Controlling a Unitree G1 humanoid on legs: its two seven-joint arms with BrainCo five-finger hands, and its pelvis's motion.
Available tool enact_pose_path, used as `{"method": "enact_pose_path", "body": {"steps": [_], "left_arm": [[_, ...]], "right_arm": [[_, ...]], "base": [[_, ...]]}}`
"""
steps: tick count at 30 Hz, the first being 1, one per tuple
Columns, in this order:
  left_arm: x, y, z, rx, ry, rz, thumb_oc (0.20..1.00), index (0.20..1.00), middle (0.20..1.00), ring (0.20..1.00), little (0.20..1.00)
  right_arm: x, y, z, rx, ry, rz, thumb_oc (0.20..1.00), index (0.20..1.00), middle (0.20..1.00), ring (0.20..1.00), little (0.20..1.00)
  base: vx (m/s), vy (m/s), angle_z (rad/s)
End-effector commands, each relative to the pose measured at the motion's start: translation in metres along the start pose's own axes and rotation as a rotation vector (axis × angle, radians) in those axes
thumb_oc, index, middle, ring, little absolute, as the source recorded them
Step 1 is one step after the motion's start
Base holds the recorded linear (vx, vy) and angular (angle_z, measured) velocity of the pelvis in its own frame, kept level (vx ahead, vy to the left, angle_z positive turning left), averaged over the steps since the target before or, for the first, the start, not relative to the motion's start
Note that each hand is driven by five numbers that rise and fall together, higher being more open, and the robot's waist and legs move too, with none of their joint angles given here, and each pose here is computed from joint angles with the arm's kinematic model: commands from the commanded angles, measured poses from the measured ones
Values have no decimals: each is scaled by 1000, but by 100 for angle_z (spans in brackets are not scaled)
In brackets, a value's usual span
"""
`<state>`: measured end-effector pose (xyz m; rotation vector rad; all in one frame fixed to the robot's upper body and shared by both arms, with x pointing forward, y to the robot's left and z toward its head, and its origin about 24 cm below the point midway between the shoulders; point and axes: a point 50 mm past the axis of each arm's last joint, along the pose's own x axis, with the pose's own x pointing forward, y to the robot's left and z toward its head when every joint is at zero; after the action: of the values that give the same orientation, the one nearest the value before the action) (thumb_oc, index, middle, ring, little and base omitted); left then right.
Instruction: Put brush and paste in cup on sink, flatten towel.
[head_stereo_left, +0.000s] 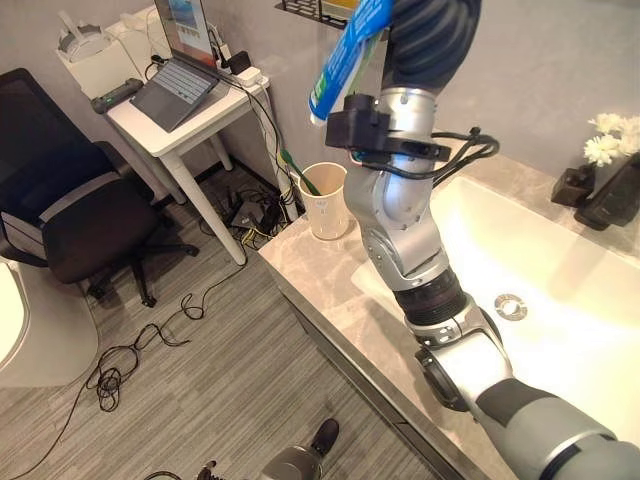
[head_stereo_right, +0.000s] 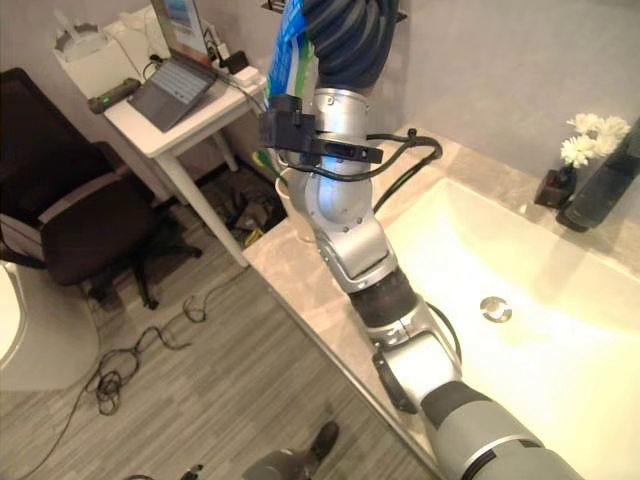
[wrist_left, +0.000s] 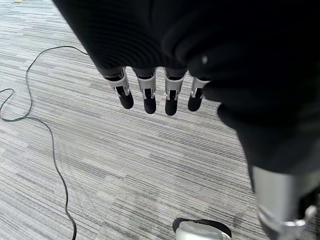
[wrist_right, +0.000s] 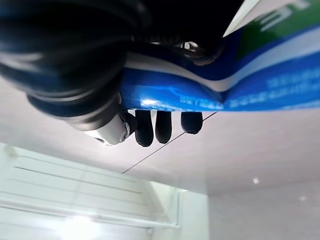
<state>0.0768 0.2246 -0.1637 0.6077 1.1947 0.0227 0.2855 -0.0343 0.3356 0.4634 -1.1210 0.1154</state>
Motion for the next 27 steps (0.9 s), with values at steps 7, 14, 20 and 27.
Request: {"method": "enact_pose_path", "body": {"steps": [7, 14, 20, 27], "left_arm": [[9, 27, 25, 98, -80, 76, 1000, 1000, 1000, 1000, 1000], [9, 28, 26, 108, -85, 85, 1000, 1000, 1000, 1000, 1000], [3, 15, 4, 170, -65, 68, 1000, 1000, 1000, 1000, 1000], [5, 21, 10, 164, -68, 83, 1000, 1000, 1000, 1000, 1000]], "right_arm": [[14, 12, 11, -4, -77, 43, 200, 200, 200, 200, 200], [9, 12, 4, 6, -39, 46, 200, 200, 200, 200, 200], [7, 10, -3, -5, -29, -12, 200, 200, 200, 200, 200], [4, 14, -4, -55, -44, 51, 200, 200, 200, 200, 200]], "base": [[23, -20, 2], [-1, 3, 1], [-23, -27, 1], [3, -5, 14]]}}
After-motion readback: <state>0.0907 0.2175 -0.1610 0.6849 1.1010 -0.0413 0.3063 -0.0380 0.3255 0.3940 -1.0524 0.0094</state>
